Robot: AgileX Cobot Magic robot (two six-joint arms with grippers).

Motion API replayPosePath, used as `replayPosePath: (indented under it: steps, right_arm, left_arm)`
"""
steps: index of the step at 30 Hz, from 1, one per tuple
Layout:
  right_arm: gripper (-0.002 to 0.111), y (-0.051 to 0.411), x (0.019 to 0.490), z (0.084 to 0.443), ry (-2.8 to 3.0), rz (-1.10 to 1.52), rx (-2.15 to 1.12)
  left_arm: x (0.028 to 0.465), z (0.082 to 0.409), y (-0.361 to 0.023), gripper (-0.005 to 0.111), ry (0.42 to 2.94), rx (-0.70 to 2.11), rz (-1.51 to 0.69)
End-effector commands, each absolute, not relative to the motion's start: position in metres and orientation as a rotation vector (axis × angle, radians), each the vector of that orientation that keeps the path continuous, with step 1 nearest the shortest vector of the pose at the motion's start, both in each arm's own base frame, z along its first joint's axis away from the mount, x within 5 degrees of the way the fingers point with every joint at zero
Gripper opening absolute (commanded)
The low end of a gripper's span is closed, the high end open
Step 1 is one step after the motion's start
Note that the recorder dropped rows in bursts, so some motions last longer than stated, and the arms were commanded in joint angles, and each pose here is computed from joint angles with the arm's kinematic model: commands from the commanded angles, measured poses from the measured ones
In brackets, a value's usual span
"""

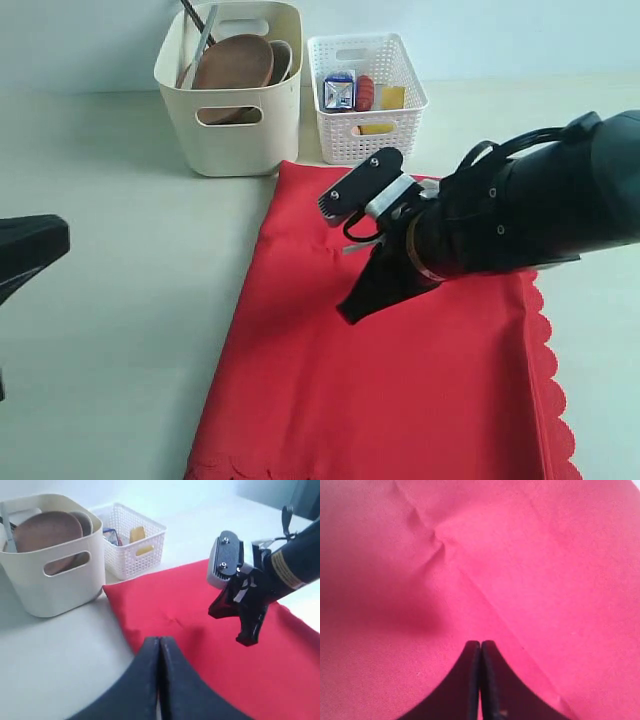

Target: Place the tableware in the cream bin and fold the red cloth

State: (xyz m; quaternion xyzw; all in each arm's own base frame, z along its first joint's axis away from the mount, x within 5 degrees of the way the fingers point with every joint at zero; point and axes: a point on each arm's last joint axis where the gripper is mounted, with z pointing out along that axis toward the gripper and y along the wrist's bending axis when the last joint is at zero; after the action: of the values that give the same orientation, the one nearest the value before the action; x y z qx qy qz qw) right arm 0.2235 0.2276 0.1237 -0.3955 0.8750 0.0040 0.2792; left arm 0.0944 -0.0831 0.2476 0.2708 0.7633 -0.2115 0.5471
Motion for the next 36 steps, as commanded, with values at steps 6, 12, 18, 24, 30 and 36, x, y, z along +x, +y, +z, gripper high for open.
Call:
replayPosePath:
  steps: [6, 12, 18, 24, 30, 36]
  right_arm:
    - [0.000, 0.222, 0.231, 0.117, 2.379, 0.091, -1.085]
    - [0.000, 0.219, 0.227, 0.109, 2.466, 0.075, -1.078]
    - [0.000, 0.196, 0.232, 0.101, 2.667, 0.012, -0.944]
    - [0.000, 0.168, 0.238, 0.089, 2.853, -0.092, -0.863]
    - [0.000, 0.141, 0.249, 0.088, 2.944, -0.158, -0.746]
    - [0.000, 0.116, 0.273, 0.105, 3.001, -0.223, -0.579]
  left_arm:
    - [0.071, 0.230, -0.060, 0.001, 1.761, 0.517, -0.590]
    - [0.071, 0.227, -0.060, 0.001, 1.760, 0.530, -0.578]
    - [0.071, 0.227, -0.060, 0.001, 1.759, 0.532, -0.576]
    - [0.071, 0.227, -0.060, 0.001, 1.759, 0.532, -0.576]
    - [0.071, 0.227, -0.060, 0.001, 1.759, 0.532, -0.576]
    - [0.071, 0.227, -0.060, 0.001, 1.759, 0.532, -0.576]
